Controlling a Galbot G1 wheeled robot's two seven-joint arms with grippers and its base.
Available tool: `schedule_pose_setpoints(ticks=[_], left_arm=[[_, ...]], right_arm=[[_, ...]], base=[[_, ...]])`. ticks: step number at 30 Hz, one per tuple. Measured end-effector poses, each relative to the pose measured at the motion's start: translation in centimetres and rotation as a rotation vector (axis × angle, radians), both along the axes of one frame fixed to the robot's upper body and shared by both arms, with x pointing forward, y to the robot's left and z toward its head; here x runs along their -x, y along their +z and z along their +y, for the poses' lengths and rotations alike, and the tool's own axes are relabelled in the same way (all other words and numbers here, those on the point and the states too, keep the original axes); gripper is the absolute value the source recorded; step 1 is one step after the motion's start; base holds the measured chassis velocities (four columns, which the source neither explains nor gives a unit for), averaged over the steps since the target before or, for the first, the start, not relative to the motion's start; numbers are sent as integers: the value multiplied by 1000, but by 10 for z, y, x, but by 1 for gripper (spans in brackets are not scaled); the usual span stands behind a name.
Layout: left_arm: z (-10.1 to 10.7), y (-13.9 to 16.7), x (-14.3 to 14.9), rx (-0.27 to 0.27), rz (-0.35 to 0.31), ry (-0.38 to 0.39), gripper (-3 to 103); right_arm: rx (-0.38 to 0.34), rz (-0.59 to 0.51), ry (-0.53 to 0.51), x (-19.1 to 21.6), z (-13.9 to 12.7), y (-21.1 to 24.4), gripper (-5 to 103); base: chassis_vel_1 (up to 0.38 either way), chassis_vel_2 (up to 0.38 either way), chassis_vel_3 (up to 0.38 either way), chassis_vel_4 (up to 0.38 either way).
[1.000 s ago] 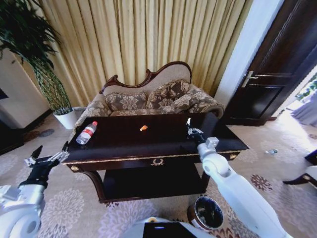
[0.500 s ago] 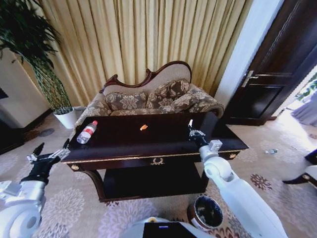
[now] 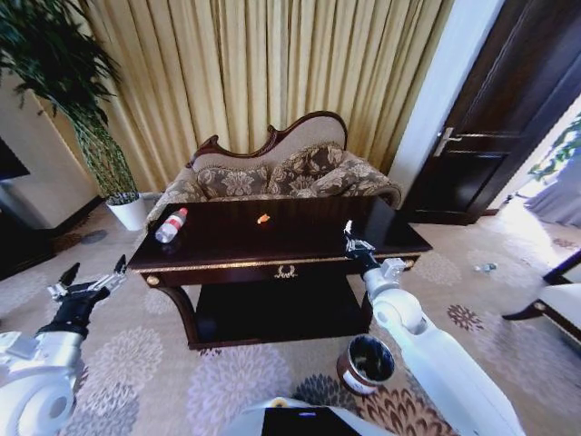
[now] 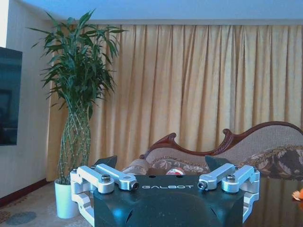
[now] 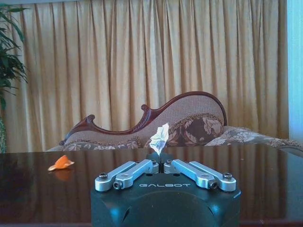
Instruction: Move to the front of the table and place the trash on the table into the trash bin.
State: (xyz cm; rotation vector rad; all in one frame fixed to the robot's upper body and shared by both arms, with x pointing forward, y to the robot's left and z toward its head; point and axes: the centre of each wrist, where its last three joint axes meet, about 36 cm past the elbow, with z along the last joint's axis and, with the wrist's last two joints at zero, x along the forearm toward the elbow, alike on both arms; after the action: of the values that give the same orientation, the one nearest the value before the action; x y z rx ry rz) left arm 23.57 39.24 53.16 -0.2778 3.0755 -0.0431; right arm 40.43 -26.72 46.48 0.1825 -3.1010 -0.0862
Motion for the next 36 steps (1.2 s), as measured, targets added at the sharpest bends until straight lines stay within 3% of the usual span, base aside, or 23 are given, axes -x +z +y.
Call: schedule_pose_setpoints(ticks=[9,14,17,18,22,30,36], left_arm=[[0,-1,0,2,0,2,100],[1,-2,2,4,-3,9,100],[2,-3,3,7,-4,13,100],[2,-3,3,7,-4,13,100],[3,-3,5,7,-9,17,100],[5,-2,6,9,-13,25,100],[6,-4,7,13,-11,31,100]], right_arm=[[21,11,3,1,3,-9,1],[44,83,-17,4,1,-32,1],[96,216,-59,6,-14,-62,1],[96,216,-59,6,-14,-62,1],[159,386,-136,16,-46,-125,1],[295,514,-278,18,-105,-222,1],[304,559,-318,26,-114,-251,1]], base=[[169,-162,-171,158],[86,-88,-86,78],[0,0,0,0],[0,0,0,0],[0,0,0,0],[0,0,0,0],[0,0,0,0]])
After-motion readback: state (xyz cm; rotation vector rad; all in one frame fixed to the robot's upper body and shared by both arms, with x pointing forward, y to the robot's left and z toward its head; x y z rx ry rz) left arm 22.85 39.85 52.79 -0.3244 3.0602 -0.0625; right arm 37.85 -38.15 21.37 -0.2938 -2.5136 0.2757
